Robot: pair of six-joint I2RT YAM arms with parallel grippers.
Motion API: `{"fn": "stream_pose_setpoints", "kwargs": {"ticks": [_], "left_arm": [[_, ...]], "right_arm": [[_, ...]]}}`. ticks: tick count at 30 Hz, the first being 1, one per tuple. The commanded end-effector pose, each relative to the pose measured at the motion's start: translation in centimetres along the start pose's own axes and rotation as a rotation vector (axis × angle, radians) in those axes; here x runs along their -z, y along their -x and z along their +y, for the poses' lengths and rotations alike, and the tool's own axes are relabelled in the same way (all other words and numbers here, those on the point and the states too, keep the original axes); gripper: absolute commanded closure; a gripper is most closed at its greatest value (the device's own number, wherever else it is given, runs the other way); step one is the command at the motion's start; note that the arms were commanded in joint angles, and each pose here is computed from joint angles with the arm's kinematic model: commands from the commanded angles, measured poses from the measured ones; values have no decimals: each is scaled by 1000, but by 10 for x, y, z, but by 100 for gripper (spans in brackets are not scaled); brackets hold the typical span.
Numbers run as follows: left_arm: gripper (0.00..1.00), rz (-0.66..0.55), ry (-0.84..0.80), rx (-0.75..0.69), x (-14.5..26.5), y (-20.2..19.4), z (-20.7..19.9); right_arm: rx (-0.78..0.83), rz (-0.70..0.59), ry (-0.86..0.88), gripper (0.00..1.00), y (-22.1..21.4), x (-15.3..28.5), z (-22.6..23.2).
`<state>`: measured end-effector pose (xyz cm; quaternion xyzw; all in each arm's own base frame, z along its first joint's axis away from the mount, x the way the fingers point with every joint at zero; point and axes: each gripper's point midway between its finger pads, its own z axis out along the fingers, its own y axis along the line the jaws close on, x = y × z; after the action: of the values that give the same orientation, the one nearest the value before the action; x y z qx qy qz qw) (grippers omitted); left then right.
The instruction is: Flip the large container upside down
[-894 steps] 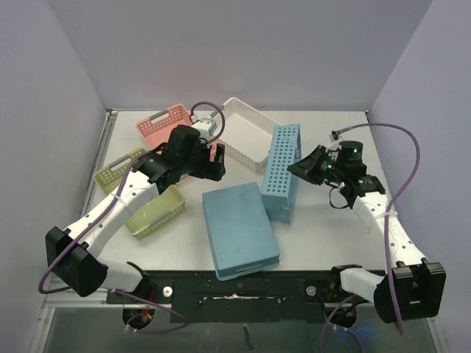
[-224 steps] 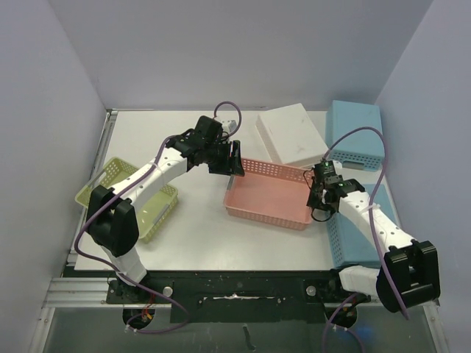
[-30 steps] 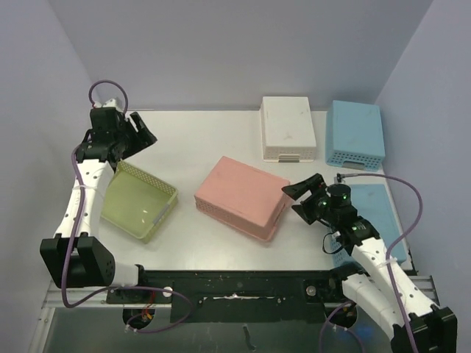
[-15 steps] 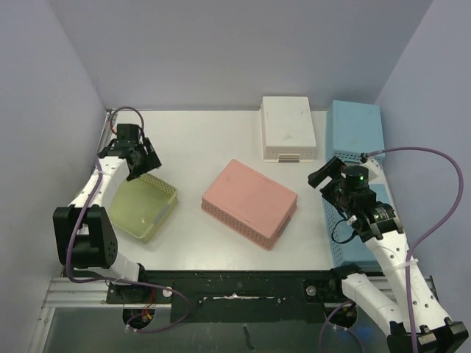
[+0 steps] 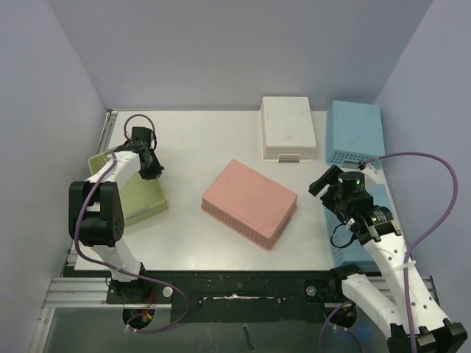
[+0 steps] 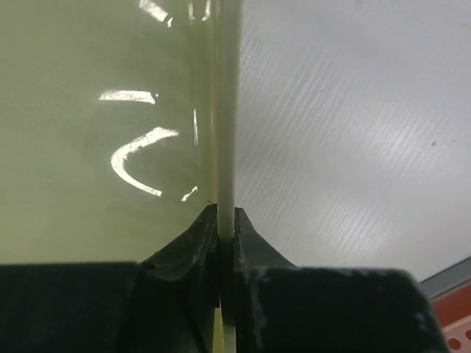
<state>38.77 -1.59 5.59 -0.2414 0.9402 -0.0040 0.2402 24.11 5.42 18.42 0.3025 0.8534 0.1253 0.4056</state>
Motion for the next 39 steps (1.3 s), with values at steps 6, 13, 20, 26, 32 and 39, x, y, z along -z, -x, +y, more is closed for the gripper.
{"fn": "stream_pose_setpoints", "kwargs": {"ticks": [6, 13, 20, 26, 32, 39], "left_arm": [[100, -248, -554, -36, 114, 90, -122], [100, -225, -1208, 9, 190, 118, -221], [100, -168, -1752, 248, 240, 132, -241], [100, -86, -1878, 428, 218, 130, -225], [98, 1, -1763, 561, 172, 116, -207], [89, 39, -1668, 632, 136, 96, -168]], "right_arm": [[30, -34, 32, 16, 16, -9, 18], [26, -44, 47, 16, 22, 0, 22], [1, -72, 37, 16, 22, 12, 11], [-6, -66, 33, 16, 17, 10, 7], [10, -69, 38, 16, 19, 6, 11], [24, -64, 30, 16, 21, 5, 12]]}}
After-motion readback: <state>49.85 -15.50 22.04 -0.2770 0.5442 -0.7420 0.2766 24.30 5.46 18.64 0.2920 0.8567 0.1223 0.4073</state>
